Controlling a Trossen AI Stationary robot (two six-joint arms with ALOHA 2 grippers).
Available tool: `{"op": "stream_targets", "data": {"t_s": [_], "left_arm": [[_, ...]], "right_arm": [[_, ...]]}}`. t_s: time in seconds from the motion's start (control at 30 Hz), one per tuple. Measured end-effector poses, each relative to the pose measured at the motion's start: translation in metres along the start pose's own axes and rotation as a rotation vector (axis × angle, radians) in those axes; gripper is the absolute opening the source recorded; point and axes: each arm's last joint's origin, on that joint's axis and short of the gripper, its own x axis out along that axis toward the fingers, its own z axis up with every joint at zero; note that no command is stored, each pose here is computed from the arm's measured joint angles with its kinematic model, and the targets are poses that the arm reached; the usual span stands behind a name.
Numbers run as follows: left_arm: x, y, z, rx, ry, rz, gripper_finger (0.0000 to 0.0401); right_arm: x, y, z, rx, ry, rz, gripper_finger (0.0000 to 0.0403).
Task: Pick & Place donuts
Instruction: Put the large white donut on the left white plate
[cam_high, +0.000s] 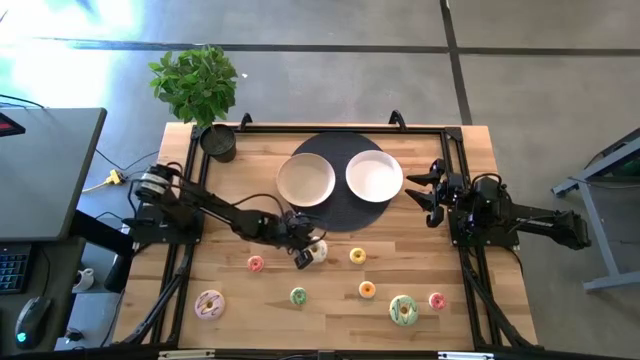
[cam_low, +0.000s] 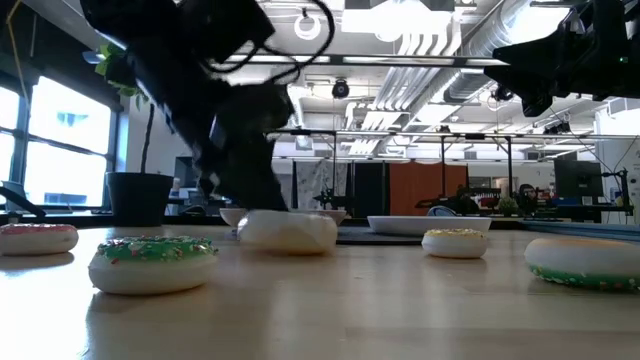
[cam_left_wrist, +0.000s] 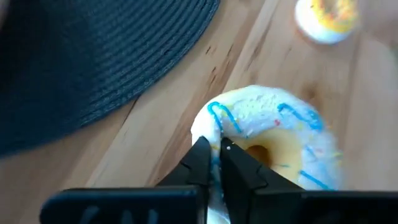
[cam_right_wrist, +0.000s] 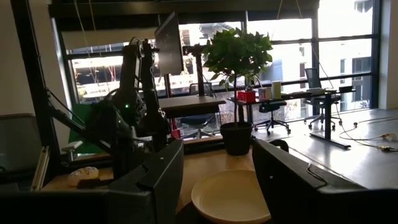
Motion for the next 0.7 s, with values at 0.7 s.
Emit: {"op": "stream_targets", "data": {"t_s": [0.7], "left_arm": [[-0.051, 0.136, 0.095, -0.16, -0.099, 0.41, 0.0003]], "right_arm": [[0.001, 0.0, -0.001, 0.018, 0.012, -0.009, 0.0188]]}}
